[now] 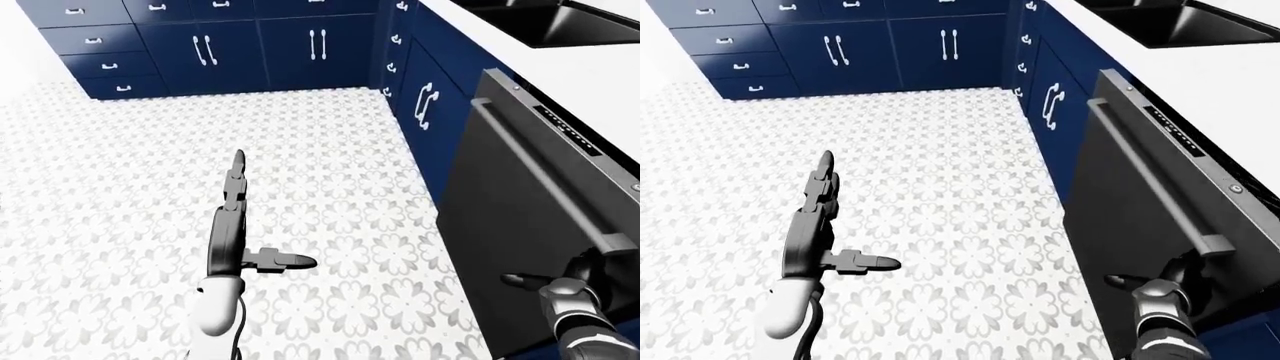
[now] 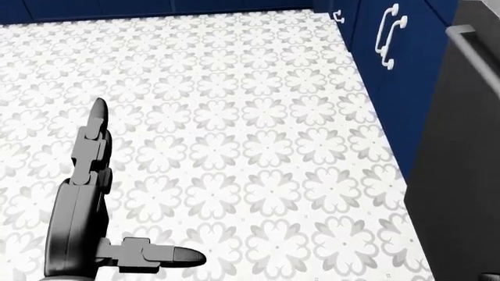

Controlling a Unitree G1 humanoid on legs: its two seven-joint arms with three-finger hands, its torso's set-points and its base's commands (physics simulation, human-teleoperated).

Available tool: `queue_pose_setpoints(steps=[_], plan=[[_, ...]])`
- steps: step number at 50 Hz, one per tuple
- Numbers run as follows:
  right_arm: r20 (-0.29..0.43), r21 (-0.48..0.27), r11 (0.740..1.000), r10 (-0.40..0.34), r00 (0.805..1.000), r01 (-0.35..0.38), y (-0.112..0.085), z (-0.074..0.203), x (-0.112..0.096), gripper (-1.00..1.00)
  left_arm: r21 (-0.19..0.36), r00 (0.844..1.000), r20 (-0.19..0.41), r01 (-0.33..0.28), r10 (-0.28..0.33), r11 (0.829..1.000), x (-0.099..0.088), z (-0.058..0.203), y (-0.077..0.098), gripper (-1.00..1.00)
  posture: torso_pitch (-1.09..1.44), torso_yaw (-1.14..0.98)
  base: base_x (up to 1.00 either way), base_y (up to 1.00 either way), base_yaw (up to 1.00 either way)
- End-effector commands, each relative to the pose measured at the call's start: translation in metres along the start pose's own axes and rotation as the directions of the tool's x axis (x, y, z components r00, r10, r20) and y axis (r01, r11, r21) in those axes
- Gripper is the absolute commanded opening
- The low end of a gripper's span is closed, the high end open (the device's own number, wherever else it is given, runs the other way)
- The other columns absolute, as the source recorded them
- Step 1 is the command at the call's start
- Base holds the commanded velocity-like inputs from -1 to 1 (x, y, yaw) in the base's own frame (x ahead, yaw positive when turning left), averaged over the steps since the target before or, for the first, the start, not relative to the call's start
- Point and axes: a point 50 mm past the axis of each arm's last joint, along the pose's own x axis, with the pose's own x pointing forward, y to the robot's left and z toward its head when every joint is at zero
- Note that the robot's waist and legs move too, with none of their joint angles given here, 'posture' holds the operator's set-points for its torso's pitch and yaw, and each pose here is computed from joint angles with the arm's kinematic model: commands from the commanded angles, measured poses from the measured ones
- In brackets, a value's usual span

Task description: Close the dishwasher door

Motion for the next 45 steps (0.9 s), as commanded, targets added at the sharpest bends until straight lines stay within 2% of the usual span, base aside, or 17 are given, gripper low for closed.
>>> queue_pose_setpoints(steps=[1, 24, 41, 43, 44, 45], plan=[[0.191, 0.107, 0.976, -0.209, 0.959, 0.191, -0.040, 0.050, 0.009, 1.00, -0.001, 0.996, 0.083, -0.017, 0.017, 1.000, 0.001, 0.015, 0.003, 1.00, 0.00, 0.00, 0.00, 0.00, 0.00], [0.197, 0.074, 0.965, -0.262, 0.945, 0.252, -0.077, 0.065, 0.018, 1.00, -0.003, 0.996, 0.088, -0.009, 0.009, 1.000, -0.001, 0.018, 0.001, 1.00, 0.00, 0.00, 0.00, 0.00, 0.00], [0.207, 0.059, 0.959, -0.283, 0.937, 0.276, -0.096, 0.076, 0.021, 1.00, -0.003, 0.996, 0.091, -0.013, 0.014, 1.000, 0.000, 0.019, 0.003, 1.00, 0.00, 0.00, 0.00, 0.00, 0.00], [0.209, 0.061, 0.958, -0.287, 0.935, 0.281, -0.109, 0.088, 0.021, 1.00, -0.004, 0.996, 0.091, -0.013, 0.013, 1.000, 0.000, 0.019, 0.002, 1.00, 0.00, 0.00, 0.00, 0.00, 0.00], [0.210, 0.060, 0.957, -0.289, 0.934, 0.283, -0.103, 0.081, 0.021, 1.00, -0.004, 0.996, 0.091, -0.012, 0.013, 1.000, 0.000, 0.019, 0.002, 1.00, 0.00, 0.00, 0.00, 0.00, 0.00], [0.211, 0.060, 0.956, -0.292, 0.933, 0.286, -0.105, 0.082, 0.021, 1.00, -0.004, 0.996, 0.091, -0.012, 0.012, 1.000, -0.001, 0.019, 0.002, 1.00, 0.00, 0.00, 0.00, 0.00, 0.00]])
